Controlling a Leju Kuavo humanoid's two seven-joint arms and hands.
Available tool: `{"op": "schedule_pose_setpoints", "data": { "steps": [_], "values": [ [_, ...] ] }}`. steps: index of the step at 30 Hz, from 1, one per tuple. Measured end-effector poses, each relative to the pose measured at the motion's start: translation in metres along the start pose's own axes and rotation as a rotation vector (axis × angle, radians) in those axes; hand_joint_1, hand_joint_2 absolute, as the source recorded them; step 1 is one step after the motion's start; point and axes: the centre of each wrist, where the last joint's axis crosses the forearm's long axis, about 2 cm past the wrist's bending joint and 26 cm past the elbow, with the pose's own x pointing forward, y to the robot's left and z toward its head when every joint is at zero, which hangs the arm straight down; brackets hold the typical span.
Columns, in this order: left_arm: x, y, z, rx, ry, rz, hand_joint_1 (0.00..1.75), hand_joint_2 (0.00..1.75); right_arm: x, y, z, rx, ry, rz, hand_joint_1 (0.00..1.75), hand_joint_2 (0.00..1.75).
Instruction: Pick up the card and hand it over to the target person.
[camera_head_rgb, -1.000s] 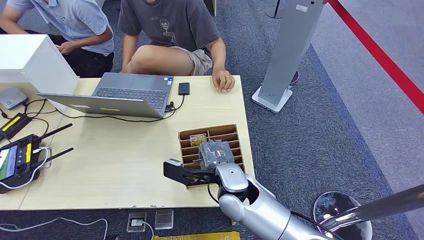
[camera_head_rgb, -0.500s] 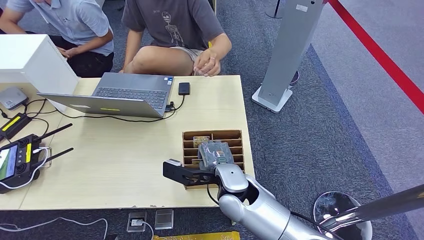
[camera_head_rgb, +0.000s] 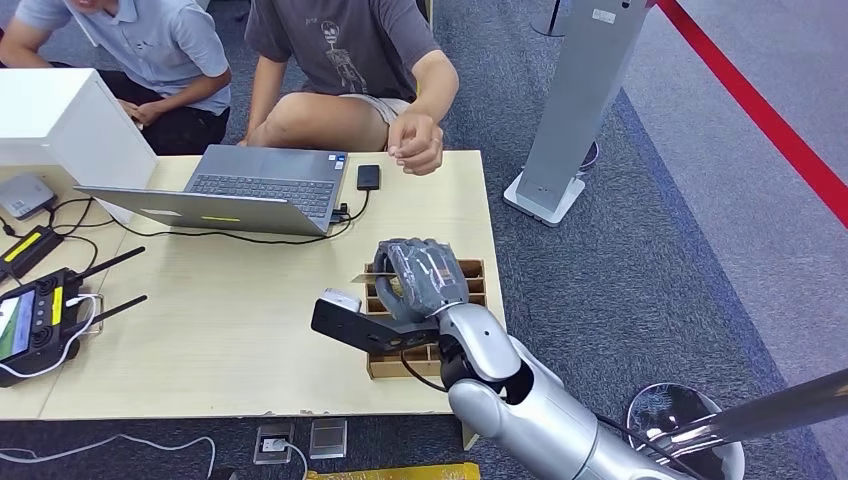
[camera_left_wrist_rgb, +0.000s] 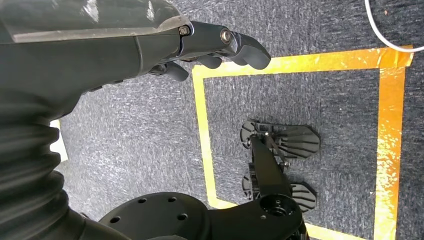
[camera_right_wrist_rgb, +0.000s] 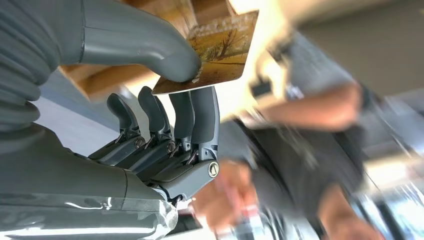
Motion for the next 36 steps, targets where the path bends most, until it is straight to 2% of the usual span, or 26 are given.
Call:
{"op": "schedule_pose_setpoints", "data": {
  "steps": [6,10,19,25,29,34,36],
  "values": [
    [0.009,0.001,0.0,-0.011,-0.032,-0.055,0.0,1.75,-0.025,0.021,-0.063,0.095,0.041,0.045,1.43,1.75],
    [0.025,0.001,0.0,-0.018,-0.053,-0.087,0.0,1.75,-0.046,0.021,-0.091,0.152,0.08,0.079,1.43,1.75],
    [0.025,0.008,0.0,-0.009,-0.063,-0.076,0.0,1.75,-0.058,-0.004,-0.113,0.179,0.148,0.234,1.43,1.75],
    [0.023,0.012,-0.001,-0.01,-0.049,-0.074,0.0,1.75,-0.064,-0.003,-0.111,0.183,0.172,0.337,1.43,1.75],
    [0.021,0.017,-0.001,-0.01,-0.053,-0.082,0.0,1.75,-0.065,-0.005,-0.111,0.163,0.17,0.351,0.0,1.75],
    [0.02,0.019,-0.001,0.024,-0.043,-0.037,0.0,1.75,-0.07,-0.018,-0.114,0.041,0.137,0.287,0.0,1.75],
    [0.018,0.019,-0.001,0.031,-0.041,-0.018,0.0,1.75,-0.074,-0.024,-0.114,-0.007,0.136,0.172,0.0,1.75]
  ]
}}
